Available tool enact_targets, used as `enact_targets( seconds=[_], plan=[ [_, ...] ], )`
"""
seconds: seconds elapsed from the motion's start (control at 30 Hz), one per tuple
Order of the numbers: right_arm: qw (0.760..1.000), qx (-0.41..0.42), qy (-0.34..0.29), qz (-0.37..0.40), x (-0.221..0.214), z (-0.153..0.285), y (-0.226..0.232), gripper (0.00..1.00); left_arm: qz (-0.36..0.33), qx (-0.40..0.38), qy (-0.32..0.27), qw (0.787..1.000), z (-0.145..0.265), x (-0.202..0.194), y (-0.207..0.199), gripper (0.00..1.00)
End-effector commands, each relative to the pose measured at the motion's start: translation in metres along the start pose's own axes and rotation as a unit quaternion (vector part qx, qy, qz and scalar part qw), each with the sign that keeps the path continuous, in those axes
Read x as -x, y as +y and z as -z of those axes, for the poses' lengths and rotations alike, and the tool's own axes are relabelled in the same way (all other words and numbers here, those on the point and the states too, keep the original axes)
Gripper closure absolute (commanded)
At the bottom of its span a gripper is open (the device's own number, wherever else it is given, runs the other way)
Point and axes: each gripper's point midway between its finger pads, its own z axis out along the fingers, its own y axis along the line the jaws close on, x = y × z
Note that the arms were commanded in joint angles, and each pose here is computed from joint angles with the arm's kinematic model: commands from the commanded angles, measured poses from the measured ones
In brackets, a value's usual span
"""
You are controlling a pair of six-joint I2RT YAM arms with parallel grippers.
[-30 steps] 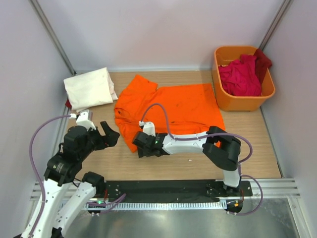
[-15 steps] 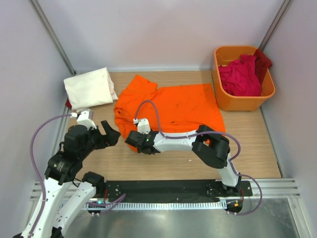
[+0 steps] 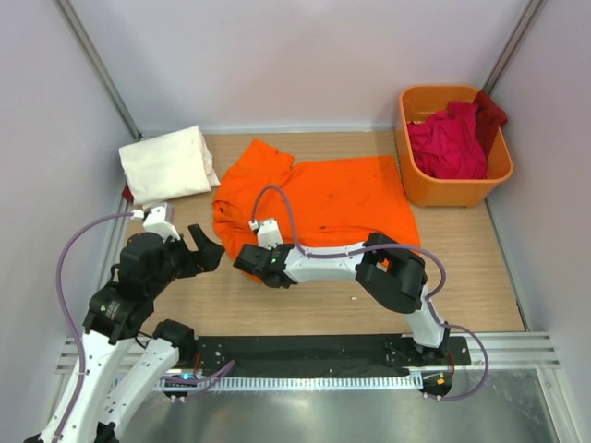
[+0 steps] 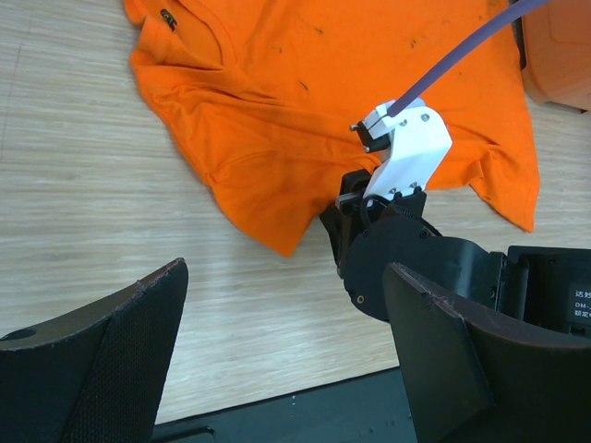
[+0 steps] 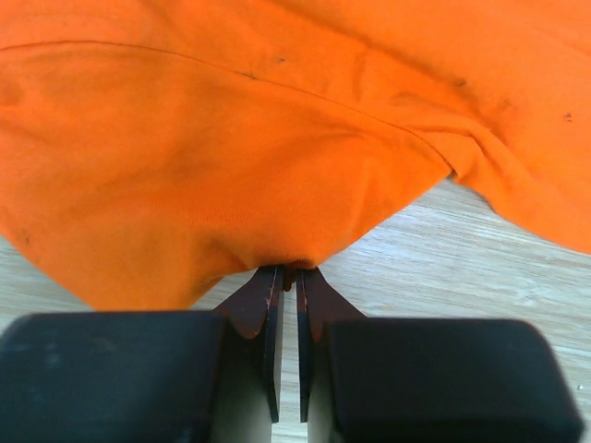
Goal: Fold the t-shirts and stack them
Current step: Flatten the tshirt out
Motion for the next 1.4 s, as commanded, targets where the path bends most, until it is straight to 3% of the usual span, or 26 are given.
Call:
enact_targets(
  seconds=[0.0,0.2,0.37,0.5,0.53,0.6,0.67,0.73,1.1,1.2,1.3,1.37],
  plan=[
    [1.000,-0.024,-0.014,0.007,0.009,0.005,-0.013,0.99,-0.002,-0.020,-0.017,1.000,0.001,0.007,-0.008,0.13],
    [1.000,-0.003,-0.025,0.000,0.026,0.039,-0.019,0.99,-0.001,-0.017,-0.018,1.000,0.001,0.008,-0.007,0.13],
    [0.997,0.063,-0.046,-0.017,0.058,0.114,-0.014,0.99,0.001,-0.011,-0.018,1.000,0.000,0.008,-0.005,0.13],
    [0.992,0.126,-0.007,-0.018,0.052,0.148,-0.015,0.95,0.002,-0.007,-0.020,1.000,0.000,0.008,-0.003,0.13],
    [0.992,0.123,-0.004,-0.017,0.050,0.151,-0.020,0.91,0.002,-0.007,-0.019,1.000,0.000,0.008,-0.003,0.13],
    [0.995,0.101,0.006,-0.019,0.042,0.155,-0.040,0.69,0.003,-0.005,-0.022,1.000,0.000,0.009,-0.002,0.13],
    [0.997,0.069,0.014,-0.012,0.028,0.152,-0.061,0.20,0.002,-0.003,-0.019,1.000,-0.001,0.008,-0.002,0.13],
    [0.998,0.052,0.015,-0.013,0.023,0.152,-0.076,0.12,0.003,-0.003,-0.018,1.000,-0.002,0.008,-0.002,0.13],
    [0.993,0.108,0.022,-0.034,0.002,0.149,-0.070,0.10,-0.002,-0.012,0.035,0.999,-0.019,-0.006,-0.008,0.14],
    [0.994,0.104,0.017,-0.042,0.004,0.134,-0.075,0.09,-0.001,0.008,0.073,0.997,-0.033,-0.015,-0.004,0.16],
    [0.982,0.153,0.037,-0.106,0.014,0.105,-0.086,0.09,0.009,0.040,0.117,0.992,-0.054,-0.025,0.002,0.17],
    [0.981,0.135,0.037,-0.136,0.022,0.080,-0.113,0.09,0.019,0.050,0.145,0.988,-0.071,-0.031,0.001,0.19]
  ],
)
